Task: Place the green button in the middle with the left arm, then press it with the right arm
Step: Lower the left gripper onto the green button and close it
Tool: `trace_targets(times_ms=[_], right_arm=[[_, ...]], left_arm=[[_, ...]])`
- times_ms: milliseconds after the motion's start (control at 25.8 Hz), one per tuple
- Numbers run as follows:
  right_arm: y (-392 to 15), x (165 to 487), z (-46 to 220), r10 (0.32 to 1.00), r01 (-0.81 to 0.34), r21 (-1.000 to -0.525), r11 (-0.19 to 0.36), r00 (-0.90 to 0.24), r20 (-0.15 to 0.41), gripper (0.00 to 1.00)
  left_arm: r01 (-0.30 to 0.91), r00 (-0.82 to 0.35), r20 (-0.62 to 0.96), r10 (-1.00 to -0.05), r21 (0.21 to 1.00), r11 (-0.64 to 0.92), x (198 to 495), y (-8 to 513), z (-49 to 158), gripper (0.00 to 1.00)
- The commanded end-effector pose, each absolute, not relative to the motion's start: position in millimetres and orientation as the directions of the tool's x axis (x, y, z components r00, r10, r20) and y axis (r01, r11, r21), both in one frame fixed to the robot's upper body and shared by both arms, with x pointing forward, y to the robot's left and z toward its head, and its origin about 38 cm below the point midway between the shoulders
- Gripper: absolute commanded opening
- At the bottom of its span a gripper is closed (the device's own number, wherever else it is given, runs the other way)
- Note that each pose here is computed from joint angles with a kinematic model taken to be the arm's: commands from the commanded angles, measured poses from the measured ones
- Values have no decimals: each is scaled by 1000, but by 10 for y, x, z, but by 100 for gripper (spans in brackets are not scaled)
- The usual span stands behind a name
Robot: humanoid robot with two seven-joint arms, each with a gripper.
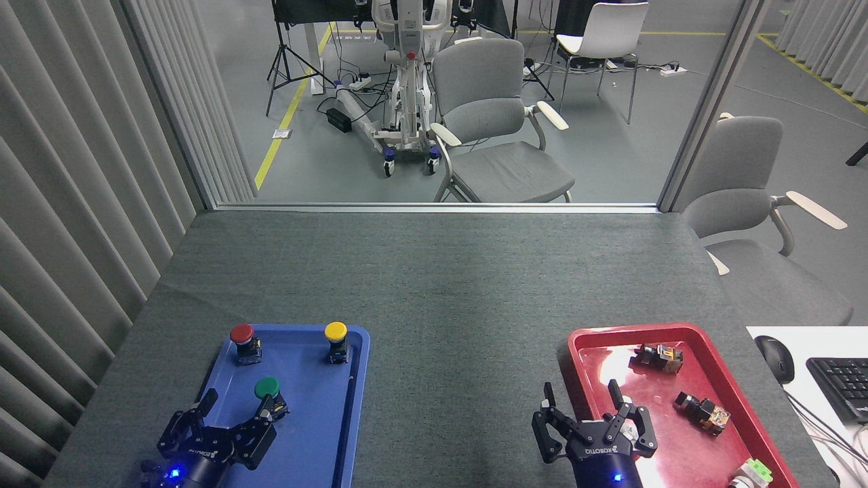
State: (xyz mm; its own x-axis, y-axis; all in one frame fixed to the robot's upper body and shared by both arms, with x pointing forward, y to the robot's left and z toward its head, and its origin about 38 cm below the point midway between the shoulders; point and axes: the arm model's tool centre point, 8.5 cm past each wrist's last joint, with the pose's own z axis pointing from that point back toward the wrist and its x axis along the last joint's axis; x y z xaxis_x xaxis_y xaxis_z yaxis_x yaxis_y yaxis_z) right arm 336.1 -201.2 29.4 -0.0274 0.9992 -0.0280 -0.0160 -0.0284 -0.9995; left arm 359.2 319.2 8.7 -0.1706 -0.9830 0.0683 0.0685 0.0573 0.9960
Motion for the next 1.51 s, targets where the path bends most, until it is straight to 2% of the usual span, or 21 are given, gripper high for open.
trace_targets(times_ms=[0,155,310,503,619,852,1045,1316,1471], right_arm=[[-2010,3359,290,999,-17,-999,-28,-27,-27,99],[-1974,3359,296,999,-15,-1000,-18,-28,-18,99],[-1958,3359,297,999,-15,-1000,-15,-28,-15,99],[-1908,3376,317,1000,-9,-1000,-8,-27,-7,98],[-1867,3376,321,1000,-9,-1000,6,-21,6,98],[-1883,3371,315,1000,-10,-1000,1,-22,1,98],[-1891,3371,314,1000,-10,-1000,-2,-23,-2,98],[-1884,3371,316,1000,-9,-1000,0,-25,0,98],[-1885,3365,310,1000,-10,-1000,0,-25,0,98]], left_arm=[[82,-173,73,-982,995,59,3567,3140,6,98],[113,-155,58,-986,993,40,3560,3100,-103,98],[104,-135,54,-989,994,40,3572,3113,-121,98],[146,-136,89,-987,987,69,3526,2975,-305,98],[149,-155,72,-985,988,49,3640,2935,-294,98],[149,-154,79,-985,987,56,3697,2876,-324,98],[135,-153,75,-985,989,54,3806,2871,-265,98],[179,-139,84,-987,982,58,3910,2836,-386,98],[171,-140,81,-987,984,57,3913,2833,-384,88]])
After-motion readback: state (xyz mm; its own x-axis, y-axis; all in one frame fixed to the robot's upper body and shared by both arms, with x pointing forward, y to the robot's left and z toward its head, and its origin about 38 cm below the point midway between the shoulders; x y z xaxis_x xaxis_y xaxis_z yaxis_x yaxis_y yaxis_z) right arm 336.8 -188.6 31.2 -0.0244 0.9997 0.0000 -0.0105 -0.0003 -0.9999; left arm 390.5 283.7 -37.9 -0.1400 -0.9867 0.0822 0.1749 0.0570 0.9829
